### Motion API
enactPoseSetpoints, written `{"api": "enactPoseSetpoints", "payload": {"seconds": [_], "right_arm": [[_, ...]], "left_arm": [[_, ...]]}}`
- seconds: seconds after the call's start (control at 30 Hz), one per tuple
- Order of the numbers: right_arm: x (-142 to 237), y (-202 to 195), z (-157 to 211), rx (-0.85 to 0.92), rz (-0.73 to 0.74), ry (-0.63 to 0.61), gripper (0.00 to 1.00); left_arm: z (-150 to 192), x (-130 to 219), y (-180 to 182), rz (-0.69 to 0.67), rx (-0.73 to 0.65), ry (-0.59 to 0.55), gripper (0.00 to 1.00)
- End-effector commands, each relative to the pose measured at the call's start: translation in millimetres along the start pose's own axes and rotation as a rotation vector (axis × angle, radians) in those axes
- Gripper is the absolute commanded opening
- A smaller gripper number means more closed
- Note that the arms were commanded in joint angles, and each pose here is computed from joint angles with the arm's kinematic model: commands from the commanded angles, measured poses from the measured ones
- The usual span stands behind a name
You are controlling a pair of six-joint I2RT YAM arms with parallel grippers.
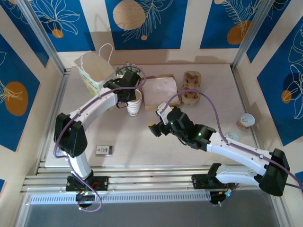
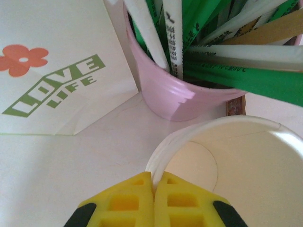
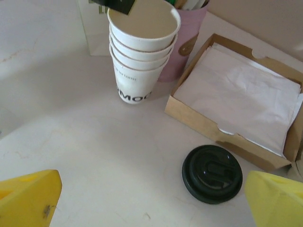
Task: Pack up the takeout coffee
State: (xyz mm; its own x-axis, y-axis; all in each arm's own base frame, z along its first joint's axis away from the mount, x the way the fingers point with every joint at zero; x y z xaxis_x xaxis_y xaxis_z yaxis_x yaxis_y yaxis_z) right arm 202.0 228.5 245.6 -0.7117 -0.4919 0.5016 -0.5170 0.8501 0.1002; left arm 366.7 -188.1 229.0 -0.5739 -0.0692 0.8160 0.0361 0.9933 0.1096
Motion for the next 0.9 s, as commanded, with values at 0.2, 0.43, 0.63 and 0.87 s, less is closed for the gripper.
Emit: {"api": "enactPoseSetpoints", "payload": {"seconds": [0.2, 0.43, 0.63, 0.87], "right_arm": [[-33, 23, -3, 0.025, -0.168, -0.256, 0.99], [-75, 27, 8, 0.065, -0.19, -0.263, 0.99], [-104, 25, 9, 0.07, -0.167, -0.284, 0.99], [-125, 21, 9, 0.075, -0.147, -0.325, 0.99]], "left_arm": [[6, 16, -6, 0.112, 0.095, -0.017, 0.0], [12, 14, -9, 0.149, 0.115, -0.004, 0.0], [13, 18, -8, 0.156, 0.117, -0.008, 0.0], [13, 22, -6, 0.154, 0.108, -0.011, 0.0]]}}
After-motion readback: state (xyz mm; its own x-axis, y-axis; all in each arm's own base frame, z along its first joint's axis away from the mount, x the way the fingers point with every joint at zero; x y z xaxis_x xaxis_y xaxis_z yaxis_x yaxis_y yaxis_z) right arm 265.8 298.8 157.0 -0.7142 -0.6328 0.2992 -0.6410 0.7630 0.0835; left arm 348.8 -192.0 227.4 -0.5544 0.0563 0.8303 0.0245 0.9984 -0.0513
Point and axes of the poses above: each hand's point on the last joint's axis, 136 mm out from that joint toward the fingers, its own x axis back along the fingers, its own y axis along the line the jaws close on, z = x × y, the point moved 6 cm from there along x, back along the fingers, and after that the axes turned 15 degrees about -x, right-handed, at the moved point
